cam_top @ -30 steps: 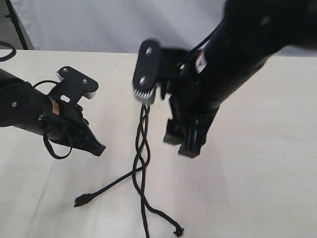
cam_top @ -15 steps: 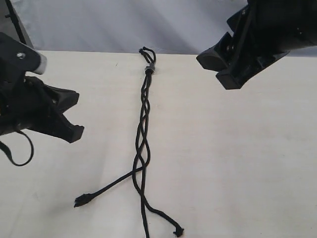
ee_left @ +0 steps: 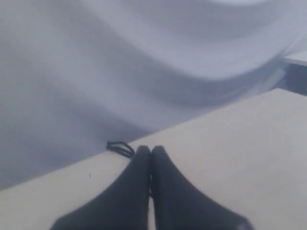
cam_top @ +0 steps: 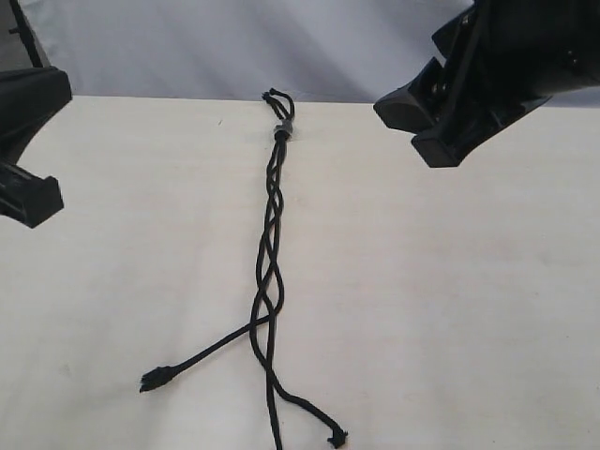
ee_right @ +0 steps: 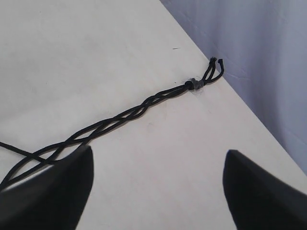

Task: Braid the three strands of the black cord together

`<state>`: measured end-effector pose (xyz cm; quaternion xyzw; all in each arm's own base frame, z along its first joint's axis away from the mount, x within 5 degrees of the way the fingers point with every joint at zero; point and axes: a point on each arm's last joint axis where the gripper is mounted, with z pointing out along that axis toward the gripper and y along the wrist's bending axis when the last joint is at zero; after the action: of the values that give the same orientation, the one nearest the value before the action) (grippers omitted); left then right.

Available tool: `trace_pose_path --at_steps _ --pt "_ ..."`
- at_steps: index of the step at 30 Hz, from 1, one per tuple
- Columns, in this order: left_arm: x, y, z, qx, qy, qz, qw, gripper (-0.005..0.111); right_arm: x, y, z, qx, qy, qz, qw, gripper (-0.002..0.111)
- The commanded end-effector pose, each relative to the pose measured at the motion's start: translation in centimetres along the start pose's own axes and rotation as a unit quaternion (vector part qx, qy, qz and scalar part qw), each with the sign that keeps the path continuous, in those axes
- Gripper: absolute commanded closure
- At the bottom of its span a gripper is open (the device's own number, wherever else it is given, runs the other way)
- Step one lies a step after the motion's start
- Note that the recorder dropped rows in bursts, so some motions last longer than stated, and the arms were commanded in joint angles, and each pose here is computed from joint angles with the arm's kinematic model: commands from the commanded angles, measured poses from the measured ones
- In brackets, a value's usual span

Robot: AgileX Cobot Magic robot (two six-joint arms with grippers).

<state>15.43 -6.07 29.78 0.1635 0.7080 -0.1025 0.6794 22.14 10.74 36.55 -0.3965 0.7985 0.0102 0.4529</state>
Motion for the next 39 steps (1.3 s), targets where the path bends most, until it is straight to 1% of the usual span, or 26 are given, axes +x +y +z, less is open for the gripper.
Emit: trace_pose_path --at_steps 1,3,4,6,8,10,12,13,16,18,23,25,29,32,35,39 --pt "-0.6 0.1 -1.1 -0.002 -0.021 0.001 1.0 0.105 0.0 -0.2 -0.1 0.007 -0.006 0.006 1.0 0.037" --pt "-0.5 0.0 -2.0 -0.002 -0.021 0.005 1.0 0.105 0.0 -0.2 -0.1 0.007 -0.006 0.006 1.0 0.037" --pt "-0.4 0.2 -2.8 -0.009 -0.032 0.01 0.999 0.105 0.0 -0.2 -0.1 0.007 -0.007 0.006 1.0 0.037" --pt "0.7 0.5 -4.2 -0.024 -0.04 -0.002 0.999 0.105 0.0 -0.2 -0.1 0.005 -0.008 0.007 1.0 0.037" --pt "2.5 1.0 -5.9 -0.058 -0.051 -0.014 0.997 0.105 -0.1 -0.2 -0.1 0.006 -0.011 0.008 1.0 0.037" --pt "4.2 1.5 -7.7 -0.109 -0.066 -0.012 0.992 0.105 -0.1 -0.1 -0.1 0.003 -0.013 0.013 1.0 0.037" --pt "5.3 1.9 -9.0 -0.162 -0.084 -0.007 0.983 0.105 -0.1 -0.1 -0.1 0.003 -0.014 0.015 1.0 0.037" --pt "5.7 2.2 -9.7 -0.196 -0.095 -0.003 0.976 0.105 -0.1 -0.1 -0.1 0.003 -0.014 0.015 1.0 0.037" --pt "6.5 2.3 -11.2 -0.256 -0.129 0.007 0.958 0.105 -0.1 -0.1 -0.1 0.003 -0.014 0.015 1.0 0.037" --pt "6.7 2.2 -11.8 -0.282 -0.145 0.01 0.948 0.105 -0.1 -0.1 -0.1 0.003 -0.014 0.015 1.0 0.037" --pt "7.6 2.2 -11.7 -0.286 -0.143 0.011 0.947 0.105 -0.1 -0.1 -0.1 0.003 -0.014 0.015 1.0 0.037" --pt "8.4 2.3 -11.5 -0.287 -0.101 -0.002 0.953 0.105 -0.2 -0.1 -0.1 0.003 -0.015 0.015 1.0 0.037" --pt "9.2 2.3 -11.4 -0.286 -0.061 -0.03 0.956 0.105 -0.2 -0.1 -0.1 0.004 -0.015 0.015 1.0 0.037" --pt "10.4 2.2 -11.3 -0.284 0.002 -0.049 0.958 0.105 -0.2 -0.1 -0.1 0.004 -0.015 0.015 1.0 0.037" --pt "11.6 2.1 -11.3 -0.281 0.061 -0.068 0.955 0.105 -0.2 -0.1 -0.1 0.004 -0.015 0.015 1.0 0.037" --pt "11.6 2.1 -11.3 -0.279 0.062 -0.08 0.955 0.105 -0.2 -0.1 -0.1 0.004 -0.015 0.014 1.0 0.037"
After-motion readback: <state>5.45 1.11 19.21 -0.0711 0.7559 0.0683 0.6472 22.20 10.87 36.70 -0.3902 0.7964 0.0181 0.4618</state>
